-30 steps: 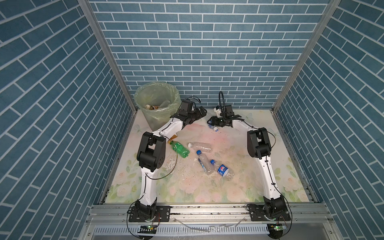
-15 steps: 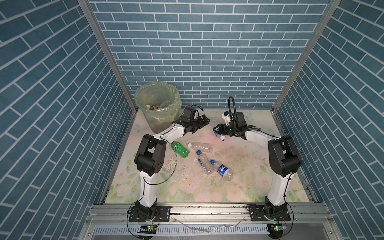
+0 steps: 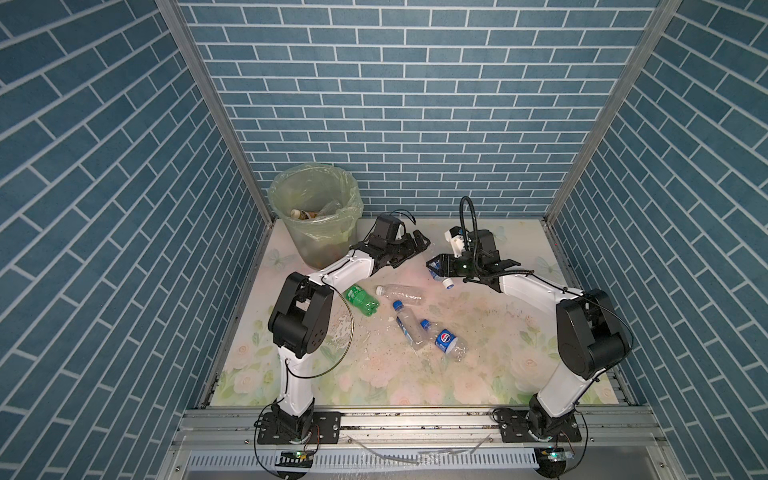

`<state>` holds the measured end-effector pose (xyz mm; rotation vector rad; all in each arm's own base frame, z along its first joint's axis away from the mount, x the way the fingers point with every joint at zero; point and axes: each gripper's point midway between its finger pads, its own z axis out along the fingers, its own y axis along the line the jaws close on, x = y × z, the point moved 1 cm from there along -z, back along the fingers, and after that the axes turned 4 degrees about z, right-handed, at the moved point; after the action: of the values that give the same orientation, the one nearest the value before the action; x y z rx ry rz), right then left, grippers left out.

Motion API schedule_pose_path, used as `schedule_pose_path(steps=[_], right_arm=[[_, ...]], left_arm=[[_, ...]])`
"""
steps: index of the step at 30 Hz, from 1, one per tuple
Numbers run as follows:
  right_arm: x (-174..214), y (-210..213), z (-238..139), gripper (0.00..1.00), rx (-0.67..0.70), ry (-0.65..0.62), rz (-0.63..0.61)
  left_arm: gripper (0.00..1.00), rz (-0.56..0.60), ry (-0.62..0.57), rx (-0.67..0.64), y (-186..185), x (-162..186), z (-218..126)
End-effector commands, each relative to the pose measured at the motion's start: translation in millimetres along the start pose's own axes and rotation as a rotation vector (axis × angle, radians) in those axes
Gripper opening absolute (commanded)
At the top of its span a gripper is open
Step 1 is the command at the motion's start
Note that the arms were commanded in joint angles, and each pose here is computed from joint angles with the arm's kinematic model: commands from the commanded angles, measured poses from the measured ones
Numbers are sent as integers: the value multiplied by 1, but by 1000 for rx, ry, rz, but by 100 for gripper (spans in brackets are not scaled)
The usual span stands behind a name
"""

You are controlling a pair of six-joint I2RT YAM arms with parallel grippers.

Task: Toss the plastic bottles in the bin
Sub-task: 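Grasp the Pocari bottle's bottom end with the left gripper while the right holds it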

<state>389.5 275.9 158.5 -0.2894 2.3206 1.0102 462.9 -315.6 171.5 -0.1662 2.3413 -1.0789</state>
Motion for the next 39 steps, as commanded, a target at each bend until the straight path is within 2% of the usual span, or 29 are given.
schedule_pose_path(steps=[1, 7, 16, 25, 29, 33, 36, 39], right_arm=[[2, 14, -5, 43, -24, -11, -14], [2, 23, 0, 43, -36, -13, -20], [0, 26, 6, 43, -46, -18, -17], [2, 28, 8, 43, -58, -8, -18], [1, 29, 9, 43, -60, -12, -20], [-1, 29, 9, 43, -62, -17, -19], [0, 28, 11, 43, -62, -13, -16], [0, 29, 12, 43, -67, -13, -10]], left_arm=[[99, 7, -18, 14, -7, 2, -6], [97, 4, -12, 35, -9, 8, -4], [82, -2, -4, 41, -6, 12, -2], [80, -16, 4, 44, -4, 16, 5], [84, -9, 20, 48, -8, 19, 8], [83, -14, 18, 40, -6, 20, 9], [80, -19, 18, 41, -5, 21, 9], [71, -22, 16, 44, -4, 21, 9]])
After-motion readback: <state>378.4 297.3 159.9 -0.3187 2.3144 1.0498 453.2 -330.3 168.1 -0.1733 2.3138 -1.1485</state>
